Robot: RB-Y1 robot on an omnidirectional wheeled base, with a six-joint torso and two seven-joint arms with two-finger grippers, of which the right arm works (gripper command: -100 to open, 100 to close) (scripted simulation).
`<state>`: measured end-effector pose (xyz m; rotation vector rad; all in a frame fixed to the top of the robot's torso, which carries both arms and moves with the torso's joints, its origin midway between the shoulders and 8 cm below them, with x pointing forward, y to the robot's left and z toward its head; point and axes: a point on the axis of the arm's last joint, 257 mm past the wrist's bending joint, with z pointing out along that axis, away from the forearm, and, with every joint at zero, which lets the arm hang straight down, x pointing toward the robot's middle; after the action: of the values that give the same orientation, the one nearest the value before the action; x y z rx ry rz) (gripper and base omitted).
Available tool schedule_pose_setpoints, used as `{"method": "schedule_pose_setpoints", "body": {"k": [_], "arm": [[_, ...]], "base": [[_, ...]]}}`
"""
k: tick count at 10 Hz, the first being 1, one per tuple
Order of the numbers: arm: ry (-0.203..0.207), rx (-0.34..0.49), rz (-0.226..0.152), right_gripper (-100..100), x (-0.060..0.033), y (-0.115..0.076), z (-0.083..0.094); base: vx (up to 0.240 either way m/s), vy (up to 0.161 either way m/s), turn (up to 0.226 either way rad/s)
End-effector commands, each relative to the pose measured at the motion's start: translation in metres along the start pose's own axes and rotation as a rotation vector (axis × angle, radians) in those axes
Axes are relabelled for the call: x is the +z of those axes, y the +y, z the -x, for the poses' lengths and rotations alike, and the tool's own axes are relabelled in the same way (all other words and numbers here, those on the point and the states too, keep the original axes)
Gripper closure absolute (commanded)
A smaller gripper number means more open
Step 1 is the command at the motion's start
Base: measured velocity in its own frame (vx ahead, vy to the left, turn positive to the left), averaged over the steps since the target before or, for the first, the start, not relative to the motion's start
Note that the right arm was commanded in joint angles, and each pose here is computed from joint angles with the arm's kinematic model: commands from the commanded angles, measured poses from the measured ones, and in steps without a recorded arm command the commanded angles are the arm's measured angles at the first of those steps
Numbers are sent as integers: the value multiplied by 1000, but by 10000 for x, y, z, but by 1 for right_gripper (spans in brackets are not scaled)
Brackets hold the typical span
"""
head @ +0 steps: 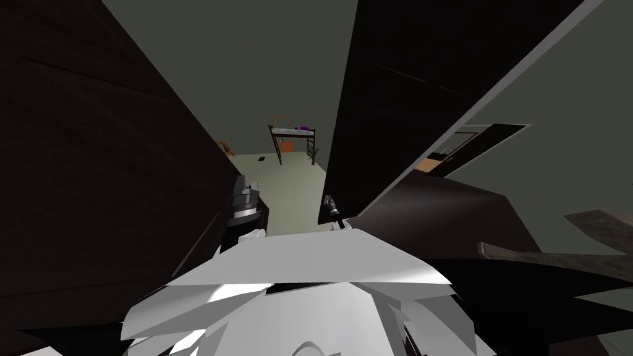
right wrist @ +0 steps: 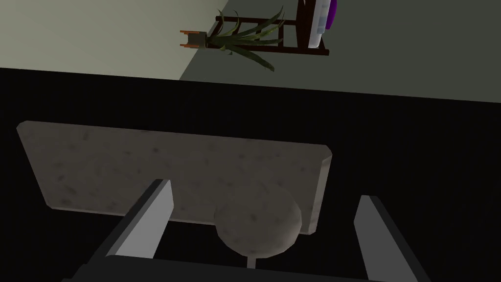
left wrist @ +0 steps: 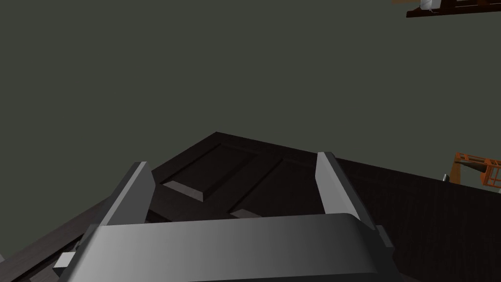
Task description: Push the door open
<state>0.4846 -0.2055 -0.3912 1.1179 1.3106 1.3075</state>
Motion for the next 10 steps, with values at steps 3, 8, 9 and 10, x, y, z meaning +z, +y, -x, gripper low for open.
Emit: {"method": "schedule_pose_setpoints", "body": {"k": [3, 8, 9, 10], "arm": [[0, -1, -1, 100, 3, -2, 6], [-27, -8, -7, 100, -16, -19, 143], [-36, -9, -8, 100, -19, -18, 192], [-46, -11, -8, 100, -24, -17, 242]], "base": [[-21, -2, 5], [44, 17, -12], [146, 75, -31], [164, 59, -36]]}}
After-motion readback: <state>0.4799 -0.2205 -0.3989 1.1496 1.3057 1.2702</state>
